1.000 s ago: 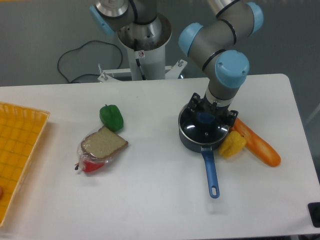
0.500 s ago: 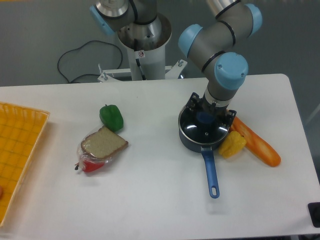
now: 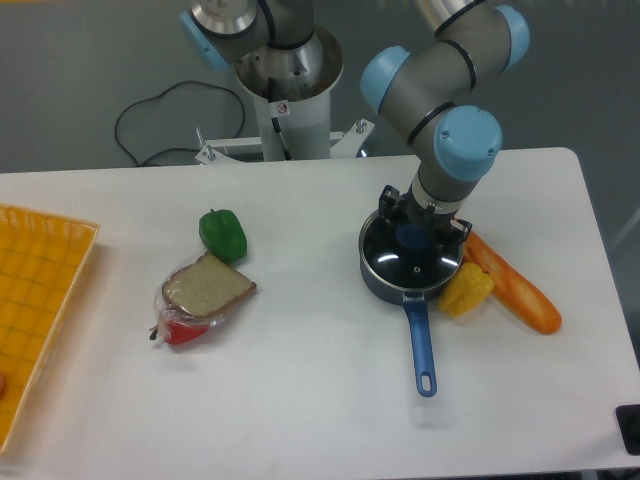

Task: Open the lid
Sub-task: 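Close the gripper around the blue knob of the glass lid, then lift the glass lid off the pot and move it beside the pot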

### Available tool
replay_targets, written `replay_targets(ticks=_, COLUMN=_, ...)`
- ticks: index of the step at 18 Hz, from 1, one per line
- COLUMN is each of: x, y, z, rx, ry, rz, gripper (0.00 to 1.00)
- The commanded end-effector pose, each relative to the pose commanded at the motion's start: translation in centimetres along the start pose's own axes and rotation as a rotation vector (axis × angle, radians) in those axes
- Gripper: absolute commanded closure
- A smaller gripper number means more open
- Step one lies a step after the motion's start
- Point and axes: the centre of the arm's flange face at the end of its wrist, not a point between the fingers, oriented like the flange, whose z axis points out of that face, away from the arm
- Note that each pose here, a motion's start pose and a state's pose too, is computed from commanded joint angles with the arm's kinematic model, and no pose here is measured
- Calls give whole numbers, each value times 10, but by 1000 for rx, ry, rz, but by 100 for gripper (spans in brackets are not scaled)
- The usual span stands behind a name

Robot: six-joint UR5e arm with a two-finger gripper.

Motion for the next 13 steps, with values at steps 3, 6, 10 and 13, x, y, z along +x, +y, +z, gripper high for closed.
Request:
replay_targets(ticks=3, x=-1, y=-3, z=-13, rx=6, ry=5, rz=2, gripper=45)
replay_targets(ticks=6, x=-1, y=-6, z=-25, rx=9, ry=4, rz=8, gripper=45)
replay_targets(ticks=10, x=5, y=-19, z=-44, rx=26, ry=-3, rz=31, gripper=45)
replay_targets(ticks=13, x=20, y=-41, z=-62, rx=37, ry=-40, rz=80, gripper=45)
